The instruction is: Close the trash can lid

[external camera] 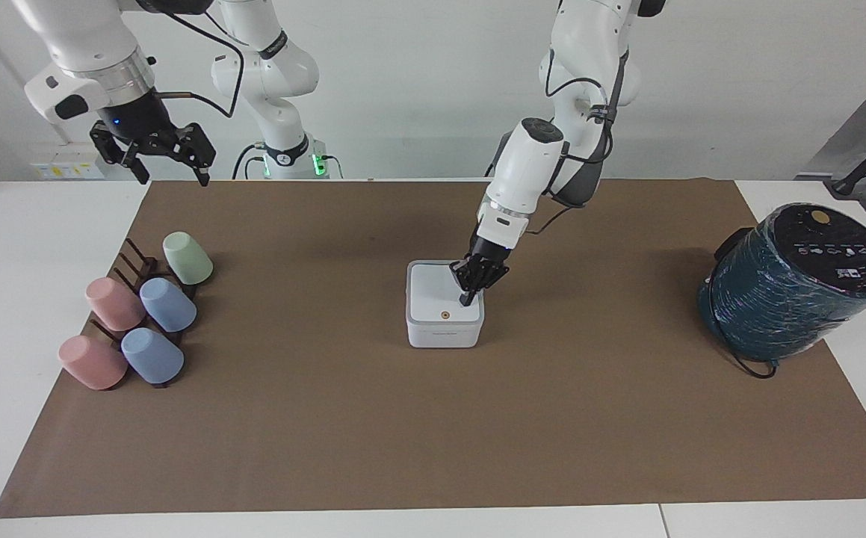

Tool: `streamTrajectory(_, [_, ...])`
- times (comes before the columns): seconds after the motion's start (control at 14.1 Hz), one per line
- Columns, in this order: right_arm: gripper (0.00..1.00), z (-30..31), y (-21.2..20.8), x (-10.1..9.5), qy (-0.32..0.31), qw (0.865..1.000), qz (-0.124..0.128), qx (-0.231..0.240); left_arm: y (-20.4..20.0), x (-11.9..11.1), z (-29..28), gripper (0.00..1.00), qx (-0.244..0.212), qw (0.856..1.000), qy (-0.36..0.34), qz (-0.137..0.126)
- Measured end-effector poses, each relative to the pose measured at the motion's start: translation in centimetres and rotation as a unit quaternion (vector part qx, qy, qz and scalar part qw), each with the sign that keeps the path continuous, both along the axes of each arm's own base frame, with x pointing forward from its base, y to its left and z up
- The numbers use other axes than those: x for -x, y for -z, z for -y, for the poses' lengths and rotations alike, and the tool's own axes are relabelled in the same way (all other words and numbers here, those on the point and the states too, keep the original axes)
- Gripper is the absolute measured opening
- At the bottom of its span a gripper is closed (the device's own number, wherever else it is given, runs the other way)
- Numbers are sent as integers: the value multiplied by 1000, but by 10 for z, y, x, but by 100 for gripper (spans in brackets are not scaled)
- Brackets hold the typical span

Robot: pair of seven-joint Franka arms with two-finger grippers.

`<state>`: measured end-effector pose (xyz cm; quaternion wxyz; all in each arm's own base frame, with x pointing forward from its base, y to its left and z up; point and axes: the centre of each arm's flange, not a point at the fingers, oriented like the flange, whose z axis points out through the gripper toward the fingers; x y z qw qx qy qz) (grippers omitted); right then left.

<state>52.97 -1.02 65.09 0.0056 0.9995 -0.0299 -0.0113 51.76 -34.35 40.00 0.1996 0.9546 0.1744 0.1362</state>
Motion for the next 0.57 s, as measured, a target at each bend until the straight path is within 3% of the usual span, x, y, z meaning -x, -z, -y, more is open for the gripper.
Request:
streamTrajectory(0.28, [100, 0, 0, 0, 0, 1000, 0, 0, -2, -2, 1, 1, 0, 1000, 0, -2])
streamTrajectory(0.57, [100, 0, 0, 0, 0, 1000, 0, 0, -10, -14, 7, 1, -15, 999, 8, -38])
